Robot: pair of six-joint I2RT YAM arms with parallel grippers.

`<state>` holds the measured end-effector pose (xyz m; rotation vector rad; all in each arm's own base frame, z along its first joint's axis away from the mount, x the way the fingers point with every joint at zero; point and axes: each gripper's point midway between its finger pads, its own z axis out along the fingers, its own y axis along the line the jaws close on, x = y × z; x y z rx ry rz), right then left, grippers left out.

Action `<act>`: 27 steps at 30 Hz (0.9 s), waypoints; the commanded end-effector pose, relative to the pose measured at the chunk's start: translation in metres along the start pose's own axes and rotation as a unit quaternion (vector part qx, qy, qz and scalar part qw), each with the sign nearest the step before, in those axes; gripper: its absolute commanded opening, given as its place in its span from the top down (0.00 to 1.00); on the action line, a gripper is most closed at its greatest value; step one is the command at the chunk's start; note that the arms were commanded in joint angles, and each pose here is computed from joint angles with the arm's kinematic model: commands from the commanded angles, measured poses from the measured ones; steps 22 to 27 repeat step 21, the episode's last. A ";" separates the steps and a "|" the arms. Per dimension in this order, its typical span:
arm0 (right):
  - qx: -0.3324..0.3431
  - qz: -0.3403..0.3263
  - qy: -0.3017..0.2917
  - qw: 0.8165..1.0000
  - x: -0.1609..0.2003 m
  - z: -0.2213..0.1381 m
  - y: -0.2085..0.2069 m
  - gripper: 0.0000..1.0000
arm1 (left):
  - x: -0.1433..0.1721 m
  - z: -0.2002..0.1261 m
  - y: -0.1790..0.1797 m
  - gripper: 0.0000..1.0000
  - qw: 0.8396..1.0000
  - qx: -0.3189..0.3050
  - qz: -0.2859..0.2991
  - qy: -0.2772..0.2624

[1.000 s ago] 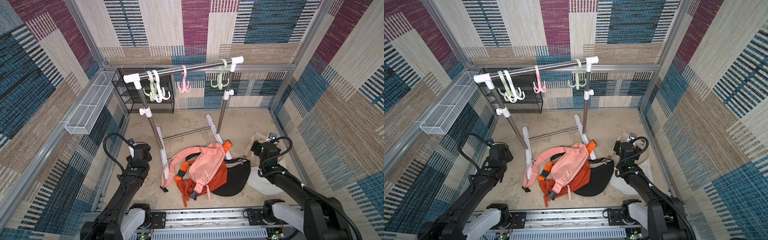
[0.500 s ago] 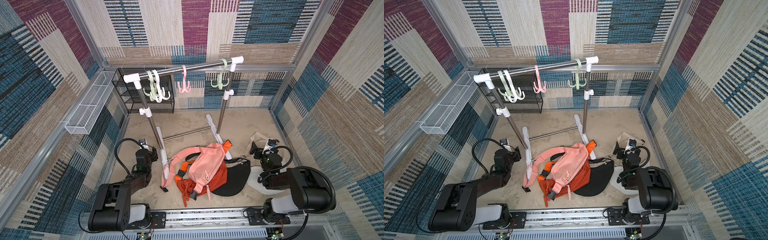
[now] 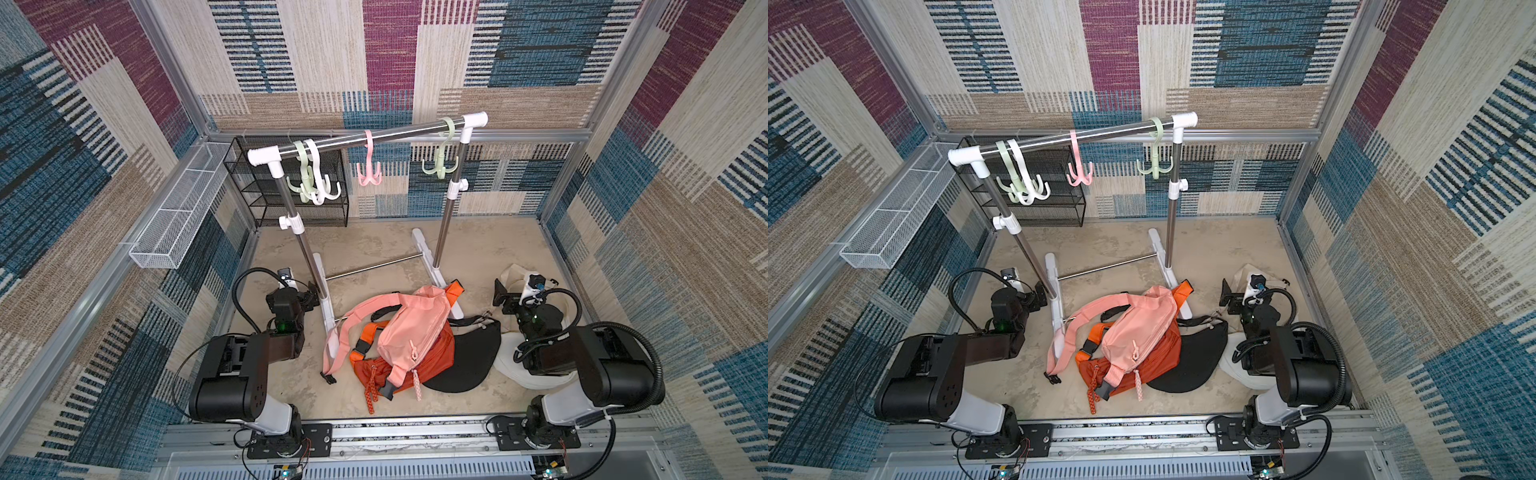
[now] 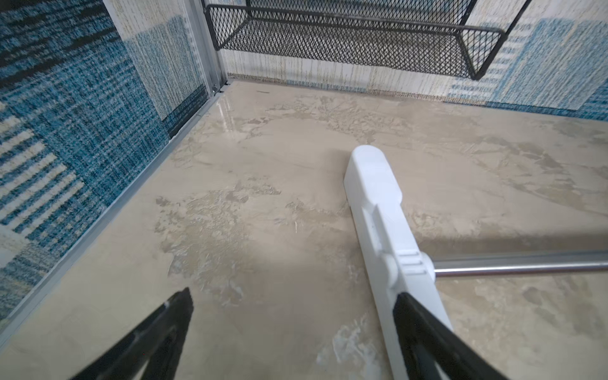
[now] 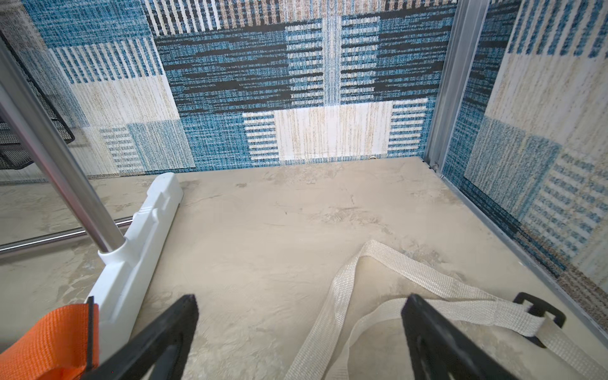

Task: Take the bag off the hook
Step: Reset both arms

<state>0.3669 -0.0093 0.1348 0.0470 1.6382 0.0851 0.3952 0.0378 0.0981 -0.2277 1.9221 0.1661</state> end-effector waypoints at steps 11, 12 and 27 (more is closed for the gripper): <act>-0.034 -0.026 -0.006 0.999 -0.008 0.009 0.015 0.00 | 0.004 0.000 0.001 0.01 1.000 -0.005 0.016 0.013; -0.034 -0.026 -0.005 0.999 -0.007 0.009 0.015 0.00 | 0.005 0.000 0.001 0.01 1.000 -0.005 0.017 0.013; -0.032 -0.028 -0.005 0.999 -0.008 0.009 0.015 0.00 | 0.005 0.000 0.001 0.01 1.000 -0.006 0.017 0.013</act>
